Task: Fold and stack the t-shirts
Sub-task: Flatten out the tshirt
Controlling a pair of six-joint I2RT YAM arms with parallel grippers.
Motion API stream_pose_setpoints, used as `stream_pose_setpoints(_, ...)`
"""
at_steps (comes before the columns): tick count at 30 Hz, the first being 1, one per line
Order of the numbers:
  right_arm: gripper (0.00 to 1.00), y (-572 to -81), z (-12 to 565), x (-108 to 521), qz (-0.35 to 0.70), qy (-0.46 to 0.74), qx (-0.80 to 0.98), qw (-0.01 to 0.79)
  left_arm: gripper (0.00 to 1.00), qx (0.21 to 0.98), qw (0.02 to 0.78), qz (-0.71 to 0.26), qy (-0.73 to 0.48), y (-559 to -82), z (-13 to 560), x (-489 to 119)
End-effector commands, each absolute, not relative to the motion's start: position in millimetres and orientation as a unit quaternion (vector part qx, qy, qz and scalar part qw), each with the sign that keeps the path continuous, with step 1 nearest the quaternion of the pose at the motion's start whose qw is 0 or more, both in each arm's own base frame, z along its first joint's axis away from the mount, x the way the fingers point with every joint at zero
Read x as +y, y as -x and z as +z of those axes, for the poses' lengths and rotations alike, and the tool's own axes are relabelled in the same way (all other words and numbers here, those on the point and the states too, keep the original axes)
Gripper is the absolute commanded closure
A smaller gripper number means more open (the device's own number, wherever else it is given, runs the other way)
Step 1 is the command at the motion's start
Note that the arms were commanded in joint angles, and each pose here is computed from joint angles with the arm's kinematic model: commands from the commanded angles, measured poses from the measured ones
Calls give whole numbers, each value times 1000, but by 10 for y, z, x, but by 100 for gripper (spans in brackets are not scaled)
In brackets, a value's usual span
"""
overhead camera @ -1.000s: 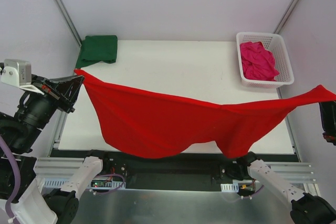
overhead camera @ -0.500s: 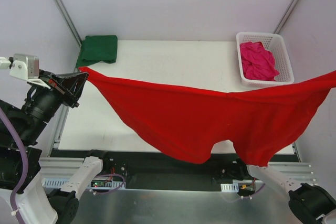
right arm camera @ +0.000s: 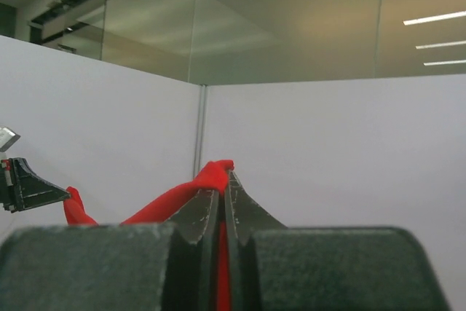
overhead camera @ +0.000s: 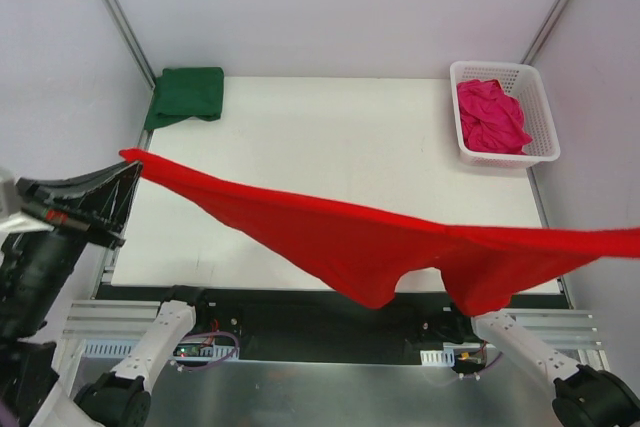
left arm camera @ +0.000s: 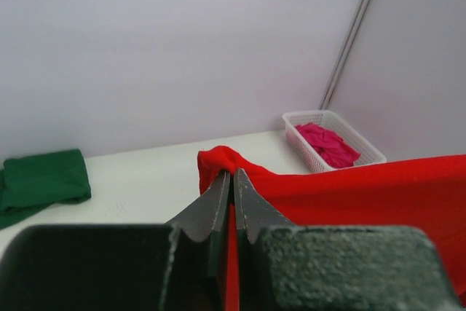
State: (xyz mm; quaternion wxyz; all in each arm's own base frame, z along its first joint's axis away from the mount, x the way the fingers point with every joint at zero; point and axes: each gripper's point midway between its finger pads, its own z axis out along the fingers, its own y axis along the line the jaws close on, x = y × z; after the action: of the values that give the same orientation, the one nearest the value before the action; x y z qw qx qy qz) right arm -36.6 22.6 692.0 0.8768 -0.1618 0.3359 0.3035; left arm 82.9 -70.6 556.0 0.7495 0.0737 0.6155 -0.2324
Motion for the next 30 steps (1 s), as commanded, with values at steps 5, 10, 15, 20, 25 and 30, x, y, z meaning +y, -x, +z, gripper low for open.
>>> stream_pose_setpoints(5, 98, 1202, 7046, -9, 349, 178, 225, 892, 100, 492, 835, -225, -99, 38, 6103, -615)
stream_pose_setpoints(10, 98, 844, 7061, 20, 325, 164, 255, 896, 100, 482, 846, -209, -91, -66, 6220, -566)
stream_pose_setpoints(15, 99, -194, 6908, 268, 291, 151, 352, 877, 100, 533, 820, -192, -77, -873, 5979, -590)
stream_pose_setpoints(20, 99, -1086, 6547, 677, 247, 148, 440, 851, 100, 591, 784, -180, -64, -1739, 5502, -642)
stream_pose_setpoints(25, 99, -1767, 6034, 1108, 209, 152, 513, 818, 100, 628, 761, -155, -43, -2395, 5062, -611)
stream_pose_setpoints(30, 99, -2272, 5582, 1390, 190, 146, 566, 788, 100, 671, 726, -148, -30, -3008, 4499, -645)
